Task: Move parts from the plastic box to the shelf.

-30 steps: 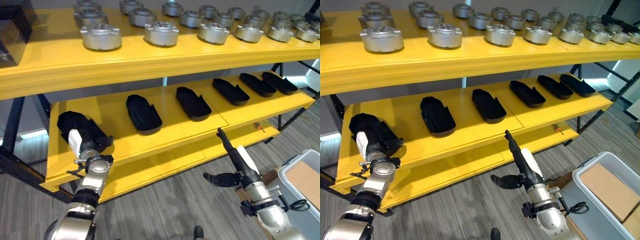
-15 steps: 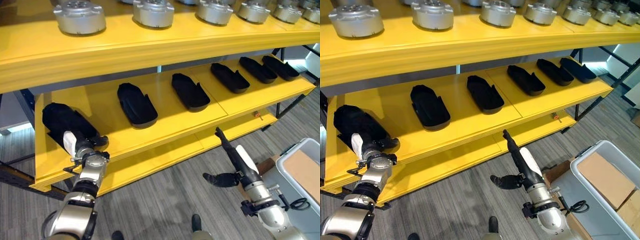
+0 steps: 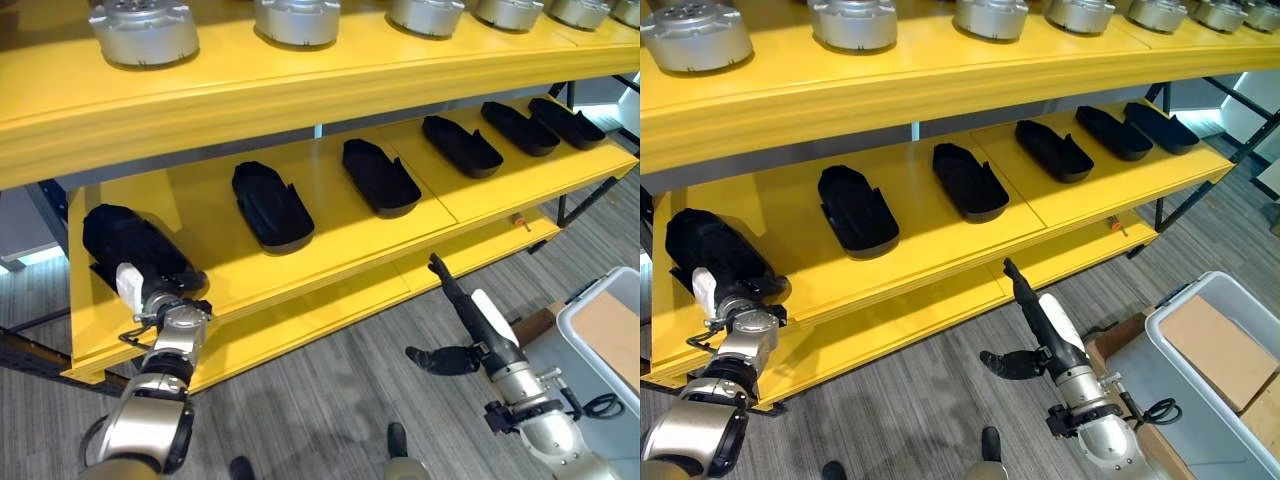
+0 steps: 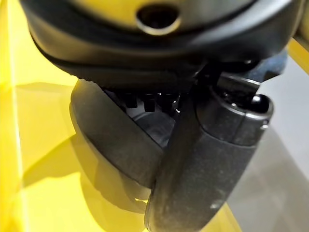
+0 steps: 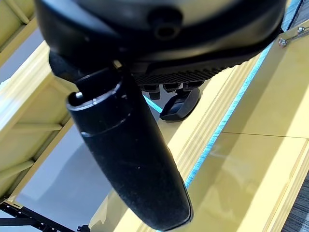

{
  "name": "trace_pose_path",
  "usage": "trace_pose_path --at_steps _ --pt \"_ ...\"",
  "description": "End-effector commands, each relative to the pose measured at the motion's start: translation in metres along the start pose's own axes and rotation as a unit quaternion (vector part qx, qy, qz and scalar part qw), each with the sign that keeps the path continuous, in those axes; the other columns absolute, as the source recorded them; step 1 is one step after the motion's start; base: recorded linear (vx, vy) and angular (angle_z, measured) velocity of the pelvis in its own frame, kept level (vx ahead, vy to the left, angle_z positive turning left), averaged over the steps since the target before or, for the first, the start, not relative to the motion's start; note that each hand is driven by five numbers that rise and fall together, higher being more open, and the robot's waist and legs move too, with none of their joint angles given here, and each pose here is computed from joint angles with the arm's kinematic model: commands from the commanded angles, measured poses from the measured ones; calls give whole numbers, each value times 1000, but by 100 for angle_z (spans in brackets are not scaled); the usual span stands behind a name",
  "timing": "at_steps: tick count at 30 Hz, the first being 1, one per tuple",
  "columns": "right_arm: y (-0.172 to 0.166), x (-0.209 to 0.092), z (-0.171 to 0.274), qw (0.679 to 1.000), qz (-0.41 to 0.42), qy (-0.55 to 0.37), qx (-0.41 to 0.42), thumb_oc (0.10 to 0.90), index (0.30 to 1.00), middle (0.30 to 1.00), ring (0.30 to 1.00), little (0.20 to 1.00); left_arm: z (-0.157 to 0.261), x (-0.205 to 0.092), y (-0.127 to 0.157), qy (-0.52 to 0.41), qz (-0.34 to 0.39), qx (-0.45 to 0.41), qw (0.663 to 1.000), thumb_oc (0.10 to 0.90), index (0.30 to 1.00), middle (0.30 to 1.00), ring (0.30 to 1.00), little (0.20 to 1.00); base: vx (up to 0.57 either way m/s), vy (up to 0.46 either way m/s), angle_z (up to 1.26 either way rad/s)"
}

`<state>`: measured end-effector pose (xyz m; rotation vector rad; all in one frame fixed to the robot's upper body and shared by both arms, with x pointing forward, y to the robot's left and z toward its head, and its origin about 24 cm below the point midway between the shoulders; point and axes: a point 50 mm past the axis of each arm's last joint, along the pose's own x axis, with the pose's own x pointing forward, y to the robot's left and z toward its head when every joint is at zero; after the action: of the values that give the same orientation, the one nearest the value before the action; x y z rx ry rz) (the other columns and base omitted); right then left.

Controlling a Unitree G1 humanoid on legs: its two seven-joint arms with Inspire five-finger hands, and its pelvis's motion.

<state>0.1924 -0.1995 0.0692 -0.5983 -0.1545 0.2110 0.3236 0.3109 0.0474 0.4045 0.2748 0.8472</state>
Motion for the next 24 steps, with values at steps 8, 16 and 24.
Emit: trace_pose_path --at_steps 8,16,24 --pt "-31 13 54 985 -60 -162 12 900 1000 1000 1000 1000 -18 20 44 -19 24 116 993 900 1000 1000 1000 1000 0 0 0" --pt "-32 14 51 986 -61 -157 19 900 1000 1000 1000 1000 -25 25 61 -31 11 155 987 900 1000 1000 1000 1000 0 0 0" --pt "-32 15 50 986 -61 -156 24 900 1000 1000 1000 1000 -13 31 71 -67 11 188 980 900 1000 1000 1000 1000 0 0 0"
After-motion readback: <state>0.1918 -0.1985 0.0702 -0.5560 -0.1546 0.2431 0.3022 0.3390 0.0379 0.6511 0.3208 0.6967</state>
